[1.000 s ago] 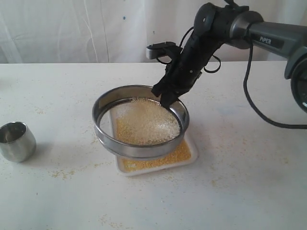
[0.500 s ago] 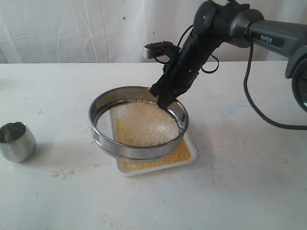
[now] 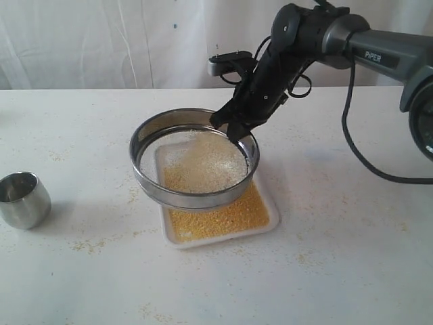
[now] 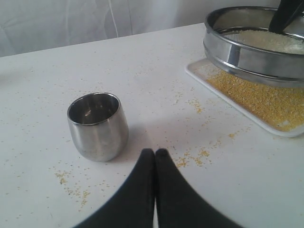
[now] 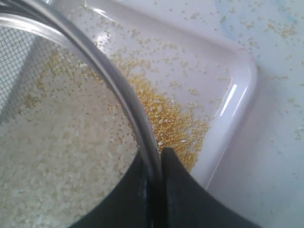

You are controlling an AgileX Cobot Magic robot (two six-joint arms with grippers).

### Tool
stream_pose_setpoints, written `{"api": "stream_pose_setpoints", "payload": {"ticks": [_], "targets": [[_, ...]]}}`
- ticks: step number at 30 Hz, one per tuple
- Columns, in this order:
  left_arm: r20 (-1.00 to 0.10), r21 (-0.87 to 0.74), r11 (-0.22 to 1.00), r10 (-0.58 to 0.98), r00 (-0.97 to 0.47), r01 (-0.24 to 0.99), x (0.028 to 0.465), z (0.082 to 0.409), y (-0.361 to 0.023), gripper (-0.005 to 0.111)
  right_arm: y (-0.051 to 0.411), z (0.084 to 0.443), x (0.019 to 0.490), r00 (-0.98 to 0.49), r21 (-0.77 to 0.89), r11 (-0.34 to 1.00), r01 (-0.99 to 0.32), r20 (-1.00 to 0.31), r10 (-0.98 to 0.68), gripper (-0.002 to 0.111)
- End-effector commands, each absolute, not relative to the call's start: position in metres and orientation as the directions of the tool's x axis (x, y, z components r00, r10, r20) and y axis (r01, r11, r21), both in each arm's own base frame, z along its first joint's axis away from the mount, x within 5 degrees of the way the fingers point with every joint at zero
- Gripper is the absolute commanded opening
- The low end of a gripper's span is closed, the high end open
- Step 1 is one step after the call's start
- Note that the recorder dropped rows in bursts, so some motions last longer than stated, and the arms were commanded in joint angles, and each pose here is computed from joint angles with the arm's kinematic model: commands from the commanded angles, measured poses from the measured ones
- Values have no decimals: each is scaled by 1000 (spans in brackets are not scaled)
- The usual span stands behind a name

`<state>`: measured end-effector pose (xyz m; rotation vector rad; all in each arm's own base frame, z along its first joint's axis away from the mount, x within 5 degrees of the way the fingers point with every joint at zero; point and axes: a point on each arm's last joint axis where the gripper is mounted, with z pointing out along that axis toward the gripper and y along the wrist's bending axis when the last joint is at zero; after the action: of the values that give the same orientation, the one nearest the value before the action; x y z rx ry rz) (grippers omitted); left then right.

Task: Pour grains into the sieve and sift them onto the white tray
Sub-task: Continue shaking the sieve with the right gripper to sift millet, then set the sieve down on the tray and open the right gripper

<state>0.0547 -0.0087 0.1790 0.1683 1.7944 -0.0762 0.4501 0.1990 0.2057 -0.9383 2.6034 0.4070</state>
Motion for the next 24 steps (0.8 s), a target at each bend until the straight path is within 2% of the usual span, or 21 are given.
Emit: {"api": "stream_pose_setpoints", "payload": {"ticks": [1, 12, 14, 16, 17, 18, 20, 24], "targets": [[-974, 33, 987, 67, -218, 155, 55, 178, -9, 0, 195, 199, 454, -744, 149, 762, -631, -395, -539, 0], [-974, 33, 987, 67, -218, 155, 55, 178, -9, 0, 188, 164, 461, -783, 82, 804, -589, -306, -542, 1], [-974, 33, 987, 67, -218, 155, 55, 178, -9, 0, 188, 162, 461, -784, 83, 804, -589, -303, -542, 11], [-974, 33, 987, 67, -218, 155, 55, 178, -9, 0, 188, 164, 461, -784, 83, 803, -590, -298, -545, 33], [-974, 33, 987, 67, -218, 155, 55, 178, -9, 0, 188, 167, 460, -784, 87, 801, -592, -290, -549, 48], [-974, 33, 987, 67, -218, 155, 55, 178, -9, 0, 188, 169, 460, -783, 87, 800, -593, -291, -549, 55], [-974, 33, 987, 67, -218, 155, 55, 178, -9, 0, 187, 179, 458, -780, 84, 799, -595, -300, -549, 61], [-974, 33, 987, 67, -218, 155, 55, 178, -9, 0, 186, 209, 451, -771, 91, 796, -599, -335, -542, 59]]}}
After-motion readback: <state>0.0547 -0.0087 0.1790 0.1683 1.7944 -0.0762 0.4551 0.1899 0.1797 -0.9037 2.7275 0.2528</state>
